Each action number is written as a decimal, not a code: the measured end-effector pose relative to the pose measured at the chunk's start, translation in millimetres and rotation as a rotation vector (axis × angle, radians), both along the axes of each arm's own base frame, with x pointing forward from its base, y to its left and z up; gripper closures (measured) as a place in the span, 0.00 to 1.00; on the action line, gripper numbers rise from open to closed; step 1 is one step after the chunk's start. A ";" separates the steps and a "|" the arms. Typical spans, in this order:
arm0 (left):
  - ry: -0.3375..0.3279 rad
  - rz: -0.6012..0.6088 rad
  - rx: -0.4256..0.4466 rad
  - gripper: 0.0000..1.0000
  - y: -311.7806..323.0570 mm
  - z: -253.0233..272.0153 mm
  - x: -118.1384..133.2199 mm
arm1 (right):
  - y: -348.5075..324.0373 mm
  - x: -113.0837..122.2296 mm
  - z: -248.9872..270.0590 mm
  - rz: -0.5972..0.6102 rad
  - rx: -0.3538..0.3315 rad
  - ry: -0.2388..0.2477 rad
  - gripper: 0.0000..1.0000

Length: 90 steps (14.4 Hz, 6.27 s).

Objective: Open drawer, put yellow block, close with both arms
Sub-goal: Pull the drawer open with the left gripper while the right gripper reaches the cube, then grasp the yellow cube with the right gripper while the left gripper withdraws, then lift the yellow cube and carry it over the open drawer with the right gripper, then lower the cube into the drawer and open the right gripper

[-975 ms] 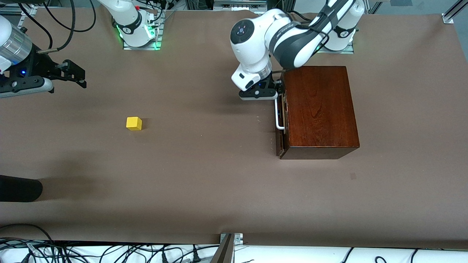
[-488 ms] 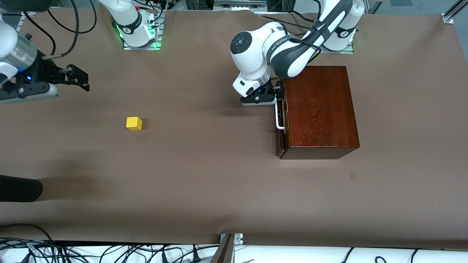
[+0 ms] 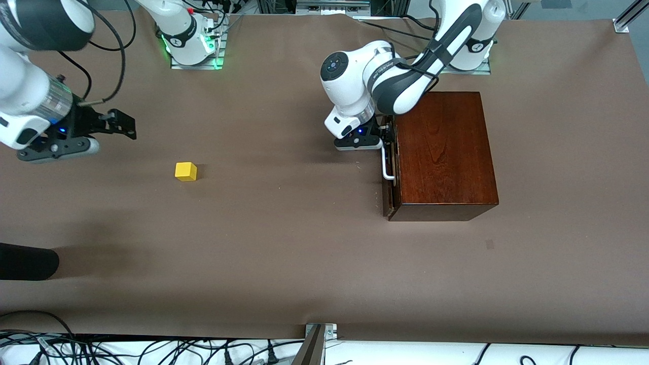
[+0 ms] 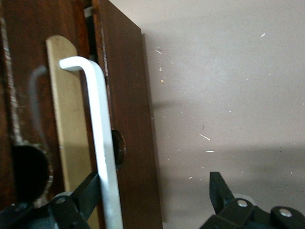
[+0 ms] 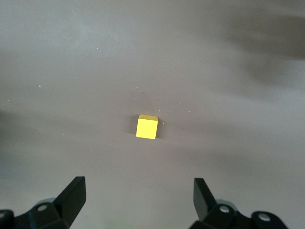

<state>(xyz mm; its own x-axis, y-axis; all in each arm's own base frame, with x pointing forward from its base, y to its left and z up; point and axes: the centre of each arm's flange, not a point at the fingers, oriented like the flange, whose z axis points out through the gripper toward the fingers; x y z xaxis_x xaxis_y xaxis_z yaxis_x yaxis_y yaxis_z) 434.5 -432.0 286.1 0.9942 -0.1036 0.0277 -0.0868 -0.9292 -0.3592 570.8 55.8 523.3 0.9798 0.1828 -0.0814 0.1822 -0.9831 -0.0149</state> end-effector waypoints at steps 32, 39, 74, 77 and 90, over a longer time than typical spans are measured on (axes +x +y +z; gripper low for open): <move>0.025 -0.063 -0.243 0.00 76.8 227.7 92.8 | 1.5 -72.1 -346.8 -0.033 0.035 -0.137 0.35; 0.155 -0.092 -0.335 0.00 308.9 266.6 156.9 | 35.2 -41.8 -303.4 0.026 0.057 -0.160 0.44; 0.174 -0.079 -0.340 0.00 427.7 253.5 129.3 | 550.5 -110.6 -96.2 0.935 0.184 -0.240 0.44; 0.172 -0.080 -0.340 0.00 427.7 253.6 129.6 | 563.2 -122.7 -114.7 0.998 0.181 -0.223 0.44; 0.168 -0.081 -0.340 0.00 427.9 253.7 130.1 | 614.0 -157.2 -183.8 1.157 0.080 -0.279 0.44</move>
